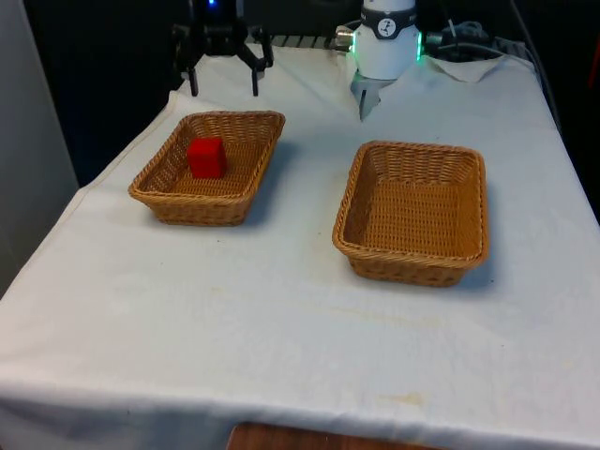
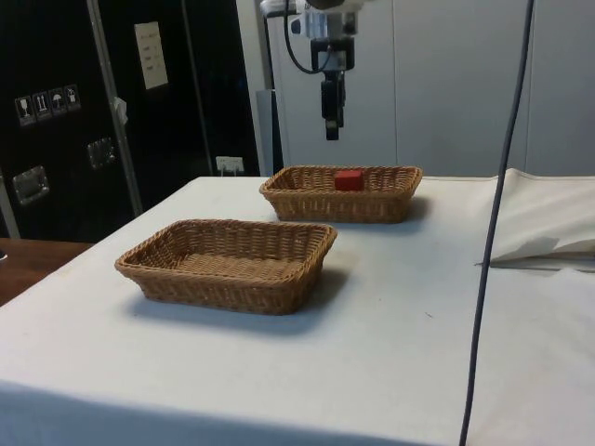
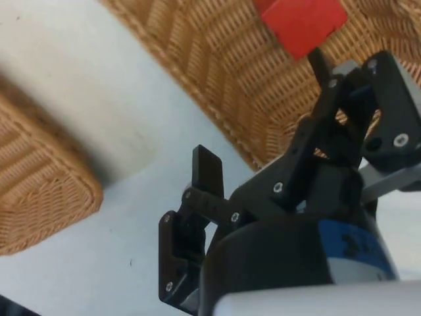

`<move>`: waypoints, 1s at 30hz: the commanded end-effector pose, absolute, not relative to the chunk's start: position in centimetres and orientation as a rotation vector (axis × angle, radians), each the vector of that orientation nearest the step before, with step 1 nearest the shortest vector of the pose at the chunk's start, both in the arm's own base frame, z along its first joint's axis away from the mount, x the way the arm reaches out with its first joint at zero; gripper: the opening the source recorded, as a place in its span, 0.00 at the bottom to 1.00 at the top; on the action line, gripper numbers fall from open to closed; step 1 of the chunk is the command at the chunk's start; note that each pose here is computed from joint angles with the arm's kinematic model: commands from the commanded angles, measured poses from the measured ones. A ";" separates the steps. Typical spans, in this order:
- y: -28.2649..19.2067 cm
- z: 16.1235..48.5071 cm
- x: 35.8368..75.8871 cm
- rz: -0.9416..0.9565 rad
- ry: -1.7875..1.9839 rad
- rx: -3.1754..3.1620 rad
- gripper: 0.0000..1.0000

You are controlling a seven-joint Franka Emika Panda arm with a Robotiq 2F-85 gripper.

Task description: Pick up the red cube and place it into the right basket.

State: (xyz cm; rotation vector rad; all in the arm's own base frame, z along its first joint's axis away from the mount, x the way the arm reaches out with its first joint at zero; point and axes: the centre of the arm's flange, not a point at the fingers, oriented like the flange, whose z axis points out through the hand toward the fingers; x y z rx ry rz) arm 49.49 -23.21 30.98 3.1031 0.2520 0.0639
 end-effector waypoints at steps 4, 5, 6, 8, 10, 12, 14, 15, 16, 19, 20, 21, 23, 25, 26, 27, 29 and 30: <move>-21.3 32.3 50.3 0.089 0.262 3.091 1.00; -21.3 32.3 50.3 0.089 0.262 3.091 1.00; -20.8 32.7 50.5 0.099 0.267 3.090 1.00; -20.3 33.0 50.8 0.111 0.276 3.091 1.00; -19.8 33.4 51.1 0.124 0.286 3.090 1.00; -19.5 33.5 51.3 0.130 0.291 3.090 1.00; -18.8 34.0 51.7 0.148 0.305 3.089 1.00; -18.6 34.2 51.8 0.155 0.309 3.088 1.00; -18.4 34.4 51.9 0.160 0.315 3.088 1.00; -17.6 34.9 52.3 0.179 0.335 3.085 1.00; -17.6 34.8 52.2 0.187 0.339 3.097 1.00; -17.2 34.9 52.4 0.181 0.339 3.084 1.00; -16.6 34.8 52.7 0.184 0.342 3.081 1.00; -16.0 34.8 53.0 0.185 0.345 3.078 1.00; -15.7 34.8 53.0 0.184 0.345 3.076 1.00; -15.4 34.8 53.1 0.185 0.347 3.074 1.00; -14.4 34.8 53.5 0.183 0.352 3.069 1.00; -14.7 34.9 53.2 0.185 0.354 3.085 1.00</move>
